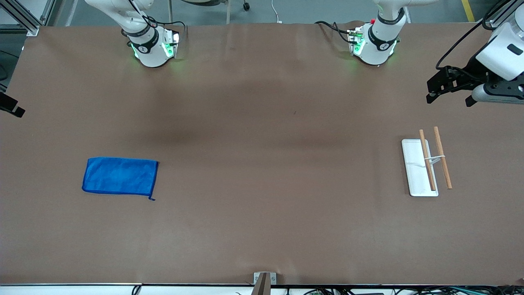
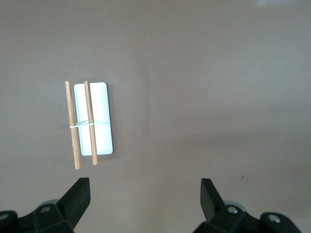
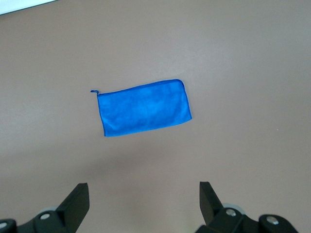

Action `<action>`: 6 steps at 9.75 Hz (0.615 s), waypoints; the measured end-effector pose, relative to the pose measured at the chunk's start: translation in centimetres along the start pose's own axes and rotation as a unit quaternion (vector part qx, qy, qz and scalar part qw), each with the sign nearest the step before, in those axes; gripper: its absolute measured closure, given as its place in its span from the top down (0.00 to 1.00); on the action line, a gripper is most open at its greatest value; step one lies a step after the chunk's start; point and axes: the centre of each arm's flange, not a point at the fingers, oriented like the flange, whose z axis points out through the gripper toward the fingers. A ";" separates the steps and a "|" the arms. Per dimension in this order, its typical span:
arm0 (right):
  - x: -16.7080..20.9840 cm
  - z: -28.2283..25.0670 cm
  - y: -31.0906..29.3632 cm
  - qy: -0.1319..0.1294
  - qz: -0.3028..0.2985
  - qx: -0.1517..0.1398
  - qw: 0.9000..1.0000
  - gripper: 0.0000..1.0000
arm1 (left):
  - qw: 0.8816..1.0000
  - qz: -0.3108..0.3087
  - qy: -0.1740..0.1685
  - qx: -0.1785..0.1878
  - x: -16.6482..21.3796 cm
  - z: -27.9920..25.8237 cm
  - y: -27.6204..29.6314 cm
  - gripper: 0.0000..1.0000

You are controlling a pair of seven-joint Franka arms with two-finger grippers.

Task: Right arm passes towel to left arm to hang
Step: 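Move the right gripper toward the blue towel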

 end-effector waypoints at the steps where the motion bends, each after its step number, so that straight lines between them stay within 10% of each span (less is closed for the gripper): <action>1: 0.0 0.0 0.0 0.000 0.000 0.000 1.000 1.00 | 1.000 0.000 0.002 0.000 0.0 -0.1 0.0 1.00; 6: -0.2 0.1 -0.2 -0.008 0.000 0.010 1.000 1.00 | 1.000 -0.003 0.018 0.000 0.1 -1.1 -0.3 1.00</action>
